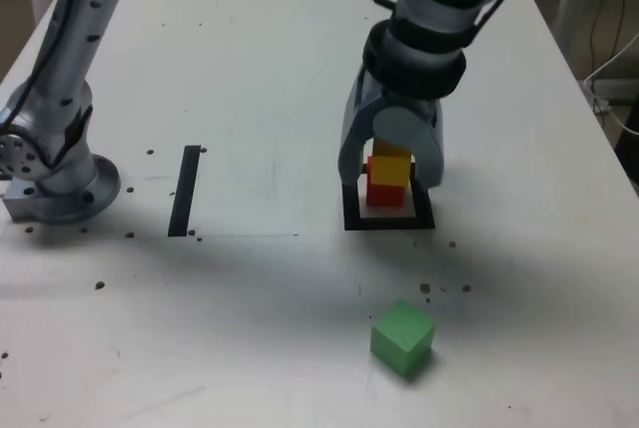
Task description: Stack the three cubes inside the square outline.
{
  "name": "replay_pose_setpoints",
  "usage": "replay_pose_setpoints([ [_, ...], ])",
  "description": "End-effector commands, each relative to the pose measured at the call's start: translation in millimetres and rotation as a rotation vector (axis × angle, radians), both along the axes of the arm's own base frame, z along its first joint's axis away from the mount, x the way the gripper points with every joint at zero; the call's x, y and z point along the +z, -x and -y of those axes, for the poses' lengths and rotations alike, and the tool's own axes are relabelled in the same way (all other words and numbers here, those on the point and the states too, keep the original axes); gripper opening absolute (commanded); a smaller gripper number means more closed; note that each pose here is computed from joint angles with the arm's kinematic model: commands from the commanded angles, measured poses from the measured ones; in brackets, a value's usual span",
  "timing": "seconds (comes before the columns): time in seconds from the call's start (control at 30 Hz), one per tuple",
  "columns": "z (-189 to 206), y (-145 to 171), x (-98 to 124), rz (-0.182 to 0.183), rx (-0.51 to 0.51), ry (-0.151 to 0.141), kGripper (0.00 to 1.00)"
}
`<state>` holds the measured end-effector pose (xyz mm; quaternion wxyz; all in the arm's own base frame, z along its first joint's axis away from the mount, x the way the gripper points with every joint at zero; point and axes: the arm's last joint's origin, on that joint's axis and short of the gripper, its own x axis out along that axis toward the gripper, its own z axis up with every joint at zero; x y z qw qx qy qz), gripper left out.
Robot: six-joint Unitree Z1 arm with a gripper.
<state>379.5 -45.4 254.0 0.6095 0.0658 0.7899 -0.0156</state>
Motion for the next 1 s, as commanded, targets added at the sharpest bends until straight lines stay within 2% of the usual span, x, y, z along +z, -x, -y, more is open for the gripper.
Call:
replay_pose_setpoints([
  [0.0,-1.0,7.6,16.3,0.041,-0.002,-0.012,1.0],
  [0.1,2.0,18.2,34.0,0.082,-0.014,-0.023,1.0],
  [0.2,9.9,28.7,47.4,0.115,-0.031,-0.022,1.0],
  [0.37,33.5,38.5,56.7,0.142,-0.091,-0.014,1.0],
  [0.67,104.6,47.3,54.8,0.136,-0.282,0.024,1.0],
  [0.97,155.7,59.0,43.1,0.106,-0.435,0.022,0.99],
])
